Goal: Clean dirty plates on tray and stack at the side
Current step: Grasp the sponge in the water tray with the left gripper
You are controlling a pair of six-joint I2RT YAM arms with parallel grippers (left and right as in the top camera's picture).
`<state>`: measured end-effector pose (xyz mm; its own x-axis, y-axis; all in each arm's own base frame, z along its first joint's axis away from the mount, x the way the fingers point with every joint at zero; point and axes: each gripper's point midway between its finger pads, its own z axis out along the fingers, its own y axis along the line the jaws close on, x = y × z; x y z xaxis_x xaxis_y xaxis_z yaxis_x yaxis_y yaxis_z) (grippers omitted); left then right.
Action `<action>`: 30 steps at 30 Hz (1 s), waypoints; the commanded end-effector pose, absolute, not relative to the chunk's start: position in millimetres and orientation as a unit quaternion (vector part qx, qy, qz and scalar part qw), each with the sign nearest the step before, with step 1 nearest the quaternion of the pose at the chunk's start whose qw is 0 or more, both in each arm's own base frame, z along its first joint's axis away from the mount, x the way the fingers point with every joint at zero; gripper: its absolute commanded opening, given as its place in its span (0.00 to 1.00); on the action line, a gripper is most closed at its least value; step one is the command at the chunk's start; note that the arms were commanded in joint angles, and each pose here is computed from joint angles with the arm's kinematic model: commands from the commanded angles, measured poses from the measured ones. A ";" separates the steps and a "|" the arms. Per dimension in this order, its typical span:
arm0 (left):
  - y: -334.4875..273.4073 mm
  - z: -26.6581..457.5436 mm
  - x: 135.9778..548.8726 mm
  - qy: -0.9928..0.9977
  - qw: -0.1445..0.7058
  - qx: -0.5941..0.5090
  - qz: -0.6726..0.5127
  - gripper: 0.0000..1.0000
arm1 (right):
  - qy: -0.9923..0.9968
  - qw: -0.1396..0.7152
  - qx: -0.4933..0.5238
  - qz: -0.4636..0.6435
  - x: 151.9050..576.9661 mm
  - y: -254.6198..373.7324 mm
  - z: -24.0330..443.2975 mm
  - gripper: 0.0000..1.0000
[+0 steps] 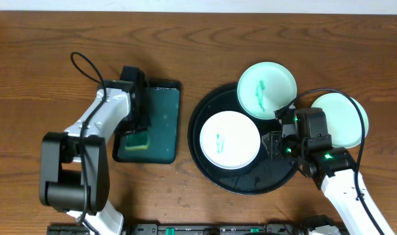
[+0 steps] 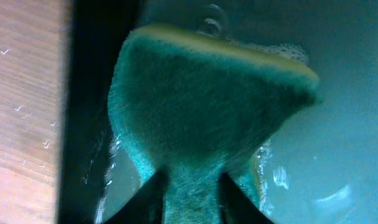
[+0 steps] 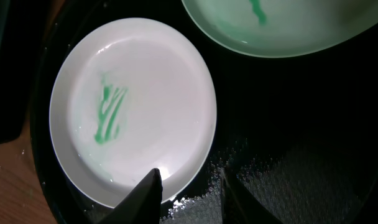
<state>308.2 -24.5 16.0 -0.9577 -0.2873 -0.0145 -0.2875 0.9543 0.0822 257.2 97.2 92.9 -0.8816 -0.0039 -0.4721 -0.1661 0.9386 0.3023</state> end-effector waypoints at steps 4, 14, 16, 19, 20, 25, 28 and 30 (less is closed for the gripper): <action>-21.9 -0.8 303.0 0.986 -0.021 -0.160 0.048 0.13 | 0.957 0.242 -0.025 0.157 261.2 91.4 95.3 0.28; -26.6 6.5 302.3 0.987 -0.019 -0.157 0.033 0.08 | 0.969 0.208 -0.010 0.133 260.4 84.5 74.6 0.27; -26.5 7.4 301.9 0.987 -0.019 -0.157 0.033 0.52 | 0.971 0.199 -0.009 0.131 259.6 84.4 69.8 0.27; -25.9 7.7 297.9 0.987 -0.027 -0.156 0.036 0.63 | 0.973 0.189 -0.009 0.129 258.9 84.2 64.5 0.27; -25.8 7.8 297.1 0.987 -0.028 -0.157 0.036 0.67 | 0.974 0.187 -0.008 0.129 259.0 84.3 63.0 0.27; -25.6 6.9 295.7 0.986 -0.030 -0.157 0.037 0.53 | 0.974 0.185 -0.008 0.128 260.1 84.5 60.7 0.27; -26.0 5.3 298.9 0.987 -0.022 -0.157 0.035 0.30 | 0.973 0.189 -0.008 0.129 262.0 84.9 61.6 0.27; -26.1 5.1 300.2 0.987 -0.020 -0.157 0.034 0.08 | 0.972 0.193 -0.009 0.130 263.9 85.3 62.5 0.27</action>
